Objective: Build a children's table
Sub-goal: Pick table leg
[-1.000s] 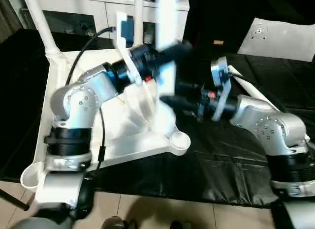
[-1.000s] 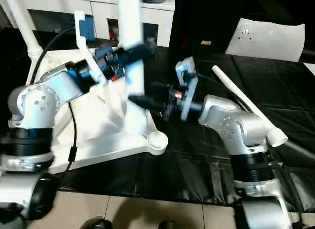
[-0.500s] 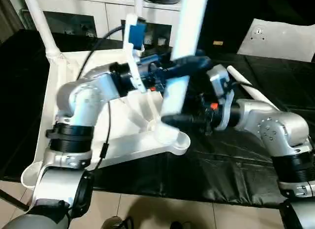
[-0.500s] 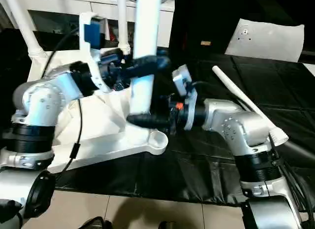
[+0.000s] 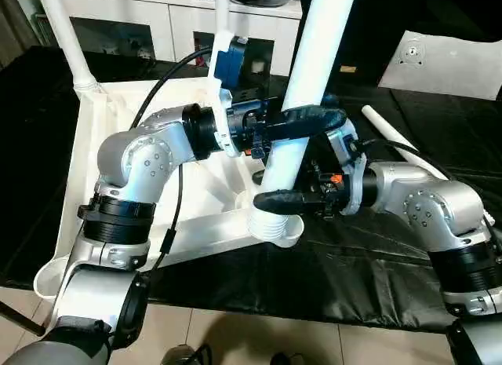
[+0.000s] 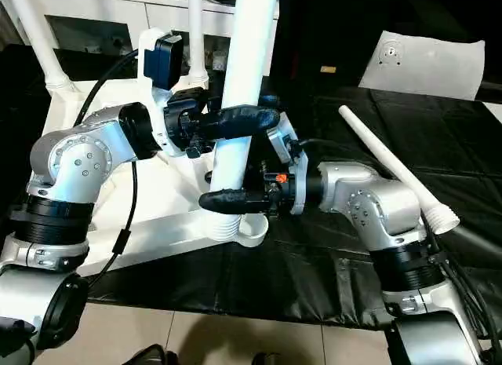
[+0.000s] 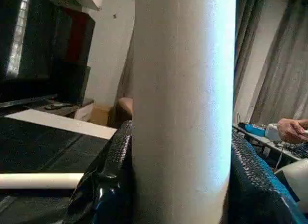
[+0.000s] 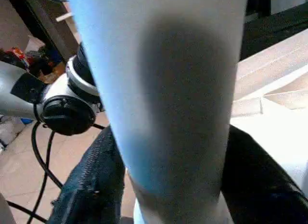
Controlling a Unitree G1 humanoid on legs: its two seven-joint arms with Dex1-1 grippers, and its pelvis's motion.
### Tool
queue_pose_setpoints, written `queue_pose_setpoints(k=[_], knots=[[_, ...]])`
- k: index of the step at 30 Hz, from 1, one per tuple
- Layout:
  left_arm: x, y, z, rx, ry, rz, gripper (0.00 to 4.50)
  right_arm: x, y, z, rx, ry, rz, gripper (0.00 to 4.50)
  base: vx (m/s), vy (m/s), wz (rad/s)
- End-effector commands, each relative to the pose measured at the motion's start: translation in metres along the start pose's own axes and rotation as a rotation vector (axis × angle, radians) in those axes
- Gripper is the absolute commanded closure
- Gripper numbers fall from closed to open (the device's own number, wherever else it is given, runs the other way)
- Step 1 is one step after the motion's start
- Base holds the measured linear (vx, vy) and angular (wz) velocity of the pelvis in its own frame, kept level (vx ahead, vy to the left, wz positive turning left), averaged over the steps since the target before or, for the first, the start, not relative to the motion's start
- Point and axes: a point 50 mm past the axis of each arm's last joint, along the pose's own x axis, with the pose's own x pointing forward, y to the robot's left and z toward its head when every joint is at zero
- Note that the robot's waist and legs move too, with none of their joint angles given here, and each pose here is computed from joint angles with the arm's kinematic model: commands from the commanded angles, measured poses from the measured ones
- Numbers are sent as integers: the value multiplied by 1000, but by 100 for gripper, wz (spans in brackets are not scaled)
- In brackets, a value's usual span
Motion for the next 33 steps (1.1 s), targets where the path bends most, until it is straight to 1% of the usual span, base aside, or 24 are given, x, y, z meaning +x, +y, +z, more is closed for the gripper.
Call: queue_pose_setpoints(k=[1, 2, 5, 8, 14, 16, 17, 18, 19, 22, 23, 24, 25, 26, 27, 28, 29, 30, 31, 32, 33], knots=[[8, -3, 6, 41, 16, -25, 267, 2, 1, 5, -28, 4, 17, 212, 0, 0, 0], [8, -3, 6, 40, 16, -25, 267, 2, 1, 4, -27, 6, 18, 212, 0, 0, 0], [9, -2, 6, 40, 15, -23, 267, 2, 2, 3, -25, 9, 19, 240, 0, 0, 0], [9, -1, 6, 37, 17, -21, 267, 1, 2, 2, -25, 16, 18, 250, 0, 0, 0], [11, 1, 7, 32, 17, 1, 267, 1, 1, 1, -23, 15, 13, 254, 0, 0, 0], [12, -2, 7, 20, 14, -14, 267, 1, 2, 0, -21, 12, 12, 254, 0, 0, 0], [14, -4, 9, 24, 1, -17, 211, 1, 2, 0, -18, 7, 9, 254, 0, 0, 0], [16, -4, 10, 19, -13, -7, 197, 1, 2, -1, -16, 1, 6, 254, 0, 0, 0], [18, -5, 11, 16, -21, 3, 197, 1, 2, -2, -14, -3, 4, 254, 0, 0, 0], [23, -3, 16, 0, -115, 56, 169, 4, 2, -5, -11, -26, -12, 257, 0, 0, 0], [24, -2, 17, -4, -138, 68, 169, 5, 2, -6, -10, -30, -16, 257, 0, 0, 0], [26, -1, 21, -23, -216, 105, 156, 7, 2, -8, -7, -41, -27, 257, 0, 0, 0], [26, -1, 21, -23, -218, 105, 153, 7, 2, -8, -7, -41, -28, 257, 0, 0, 0], [27, 0, 23, -31, -243, 116, 147, 7, 2, -9, -6, -44, -32, 257, 0, 0, 0], [29, -1, 25, -36, -271, 121, 125, 9, 2, -10, -2, -54, -41, 257, 0, 0, 0], [29, 0, 28, -43, -314, 141, 119, 11, 1, -11, 0, -78, -59, 257, 0, 0, 0], [29, 0, 28, -43, -314, 141, 119, 11, 1, -11, 0, -78, -59, 257, 0, 0, 0], [29, 1, 31, -44, -357, 160, 117, 12, 0, -11, 3, -101, -74, 258, 0, 0, 0], [29, 1, 31, -44, -357, 160, 114, 12, 0, -11, 3, -101, -74, 258, 0, 0, 0], [27, 3, 35, -49, -407, 188, 109, 14, 0, -11, 4, -124, -86, 258, 0, 0, 0], [22, 6, 44, -75, -535, 238, 96, 17, -1, -10, 5, -178, -109, 258, 0, 0, 0]])
